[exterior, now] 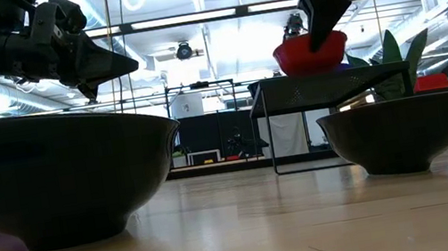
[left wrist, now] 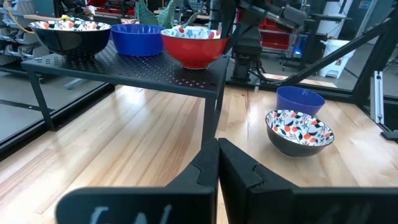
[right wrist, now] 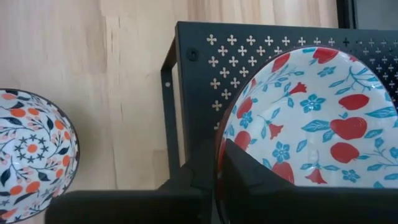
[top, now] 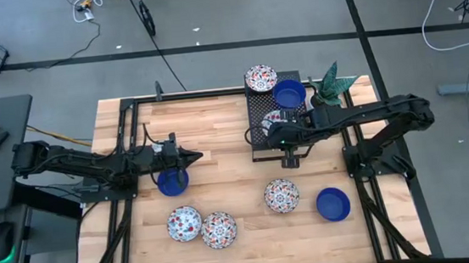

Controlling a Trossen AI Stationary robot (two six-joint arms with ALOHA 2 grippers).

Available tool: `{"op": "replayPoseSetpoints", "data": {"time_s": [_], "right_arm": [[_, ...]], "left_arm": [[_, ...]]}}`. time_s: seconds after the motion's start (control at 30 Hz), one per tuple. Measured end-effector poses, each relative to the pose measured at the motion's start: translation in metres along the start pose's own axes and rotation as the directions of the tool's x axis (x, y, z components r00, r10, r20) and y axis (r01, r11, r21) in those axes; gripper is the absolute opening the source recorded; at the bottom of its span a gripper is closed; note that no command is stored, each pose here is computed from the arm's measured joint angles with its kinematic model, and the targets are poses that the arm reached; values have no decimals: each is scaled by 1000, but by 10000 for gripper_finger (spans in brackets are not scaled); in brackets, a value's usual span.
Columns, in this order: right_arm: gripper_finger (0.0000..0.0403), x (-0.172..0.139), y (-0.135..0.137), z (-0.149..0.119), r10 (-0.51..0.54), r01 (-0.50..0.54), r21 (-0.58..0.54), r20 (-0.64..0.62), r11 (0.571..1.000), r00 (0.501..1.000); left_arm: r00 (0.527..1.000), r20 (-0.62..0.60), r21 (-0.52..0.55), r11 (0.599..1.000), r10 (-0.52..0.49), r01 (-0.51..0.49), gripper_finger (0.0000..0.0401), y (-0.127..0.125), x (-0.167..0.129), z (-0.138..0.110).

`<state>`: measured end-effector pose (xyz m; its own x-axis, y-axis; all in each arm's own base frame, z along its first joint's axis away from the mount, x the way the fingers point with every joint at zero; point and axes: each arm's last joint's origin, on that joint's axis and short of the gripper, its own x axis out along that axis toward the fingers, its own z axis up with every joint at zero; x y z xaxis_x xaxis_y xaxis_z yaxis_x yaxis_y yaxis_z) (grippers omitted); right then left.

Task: Pick & Place Mini bowls
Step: Put the right red patterned bowl on the shelf

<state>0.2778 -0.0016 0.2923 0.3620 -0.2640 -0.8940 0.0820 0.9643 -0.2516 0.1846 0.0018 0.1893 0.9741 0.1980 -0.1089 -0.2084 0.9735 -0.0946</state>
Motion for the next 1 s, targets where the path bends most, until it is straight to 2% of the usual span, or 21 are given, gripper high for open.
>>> {"op": "replayPoseSetpoints", "data": {"time_s": [0.77,1.0], "right_arm": [[23,2,-6,0,-11,11,7,-9,1000,1000],[53,3,-8,0,-15,15,10,-10,1000,1000]], "left_arm": [[1000,-1,0,1000,0,0,9,0,0,0],[1000,-1,0,1000,0,0,9,0,0,0]]}}
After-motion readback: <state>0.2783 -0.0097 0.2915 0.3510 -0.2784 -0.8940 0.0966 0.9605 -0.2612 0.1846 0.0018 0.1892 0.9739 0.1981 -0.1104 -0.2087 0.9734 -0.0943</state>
